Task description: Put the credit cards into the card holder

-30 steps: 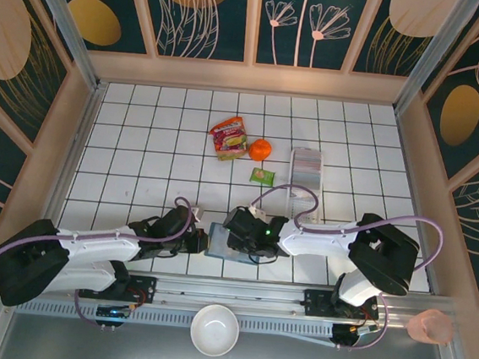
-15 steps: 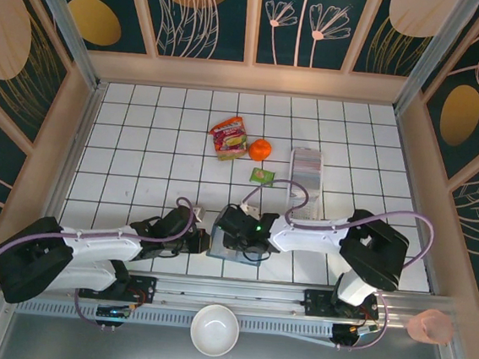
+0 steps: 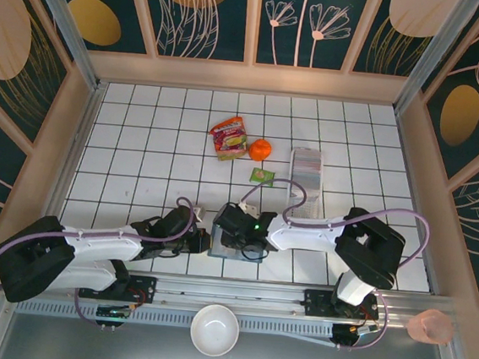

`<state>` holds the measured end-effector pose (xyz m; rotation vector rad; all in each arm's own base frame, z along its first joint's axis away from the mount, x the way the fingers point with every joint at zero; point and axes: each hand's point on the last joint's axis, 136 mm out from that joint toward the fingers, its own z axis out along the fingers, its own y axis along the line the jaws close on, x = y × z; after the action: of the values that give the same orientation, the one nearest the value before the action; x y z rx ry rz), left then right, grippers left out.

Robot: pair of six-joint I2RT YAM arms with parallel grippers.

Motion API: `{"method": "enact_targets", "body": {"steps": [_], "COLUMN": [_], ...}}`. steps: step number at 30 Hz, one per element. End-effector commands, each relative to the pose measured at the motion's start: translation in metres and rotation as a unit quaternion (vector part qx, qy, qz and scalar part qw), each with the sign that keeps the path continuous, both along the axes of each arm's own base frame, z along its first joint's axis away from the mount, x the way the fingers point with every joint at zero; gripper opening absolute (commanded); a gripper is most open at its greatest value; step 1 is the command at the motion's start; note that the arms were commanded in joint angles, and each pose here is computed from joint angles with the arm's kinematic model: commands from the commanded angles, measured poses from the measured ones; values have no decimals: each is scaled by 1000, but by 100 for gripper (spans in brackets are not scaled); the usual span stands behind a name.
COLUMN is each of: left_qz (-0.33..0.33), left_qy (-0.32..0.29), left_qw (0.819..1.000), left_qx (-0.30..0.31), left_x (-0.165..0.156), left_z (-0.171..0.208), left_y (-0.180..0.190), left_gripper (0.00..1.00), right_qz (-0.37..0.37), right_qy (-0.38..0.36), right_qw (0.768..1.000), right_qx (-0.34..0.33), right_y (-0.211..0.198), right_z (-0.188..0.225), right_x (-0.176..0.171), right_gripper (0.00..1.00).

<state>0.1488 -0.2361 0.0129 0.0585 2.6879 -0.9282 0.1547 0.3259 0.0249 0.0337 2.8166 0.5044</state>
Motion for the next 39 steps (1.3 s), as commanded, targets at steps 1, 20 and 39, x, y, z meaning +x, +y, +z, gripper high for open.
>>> {"method": "enact_targets", "body": {"steps": [1, 20, 39], "left_qz": [-17, 8, 6], "left_qy": [27, 12, 16], "left_qw": [999, 999, 999], "left_qx": [3, 43, 42], "left_x": [-14, -3, -3], "left_z": [-9, -13, -13], "left_y": [-1, 9, 6], "left_gripper": [7, 7, 7], "right_qz": [-19, -19, -1], "right_qy": [-9, -61, -36], "right_qw": [995, 997, 998], "right_qx": [97, 45, -48], "right_y": [27, -6, -31], "right_z": [19, 48, 5], "right_x": [10, 14, 6], "right_gripper": [33, 45, 0]}}
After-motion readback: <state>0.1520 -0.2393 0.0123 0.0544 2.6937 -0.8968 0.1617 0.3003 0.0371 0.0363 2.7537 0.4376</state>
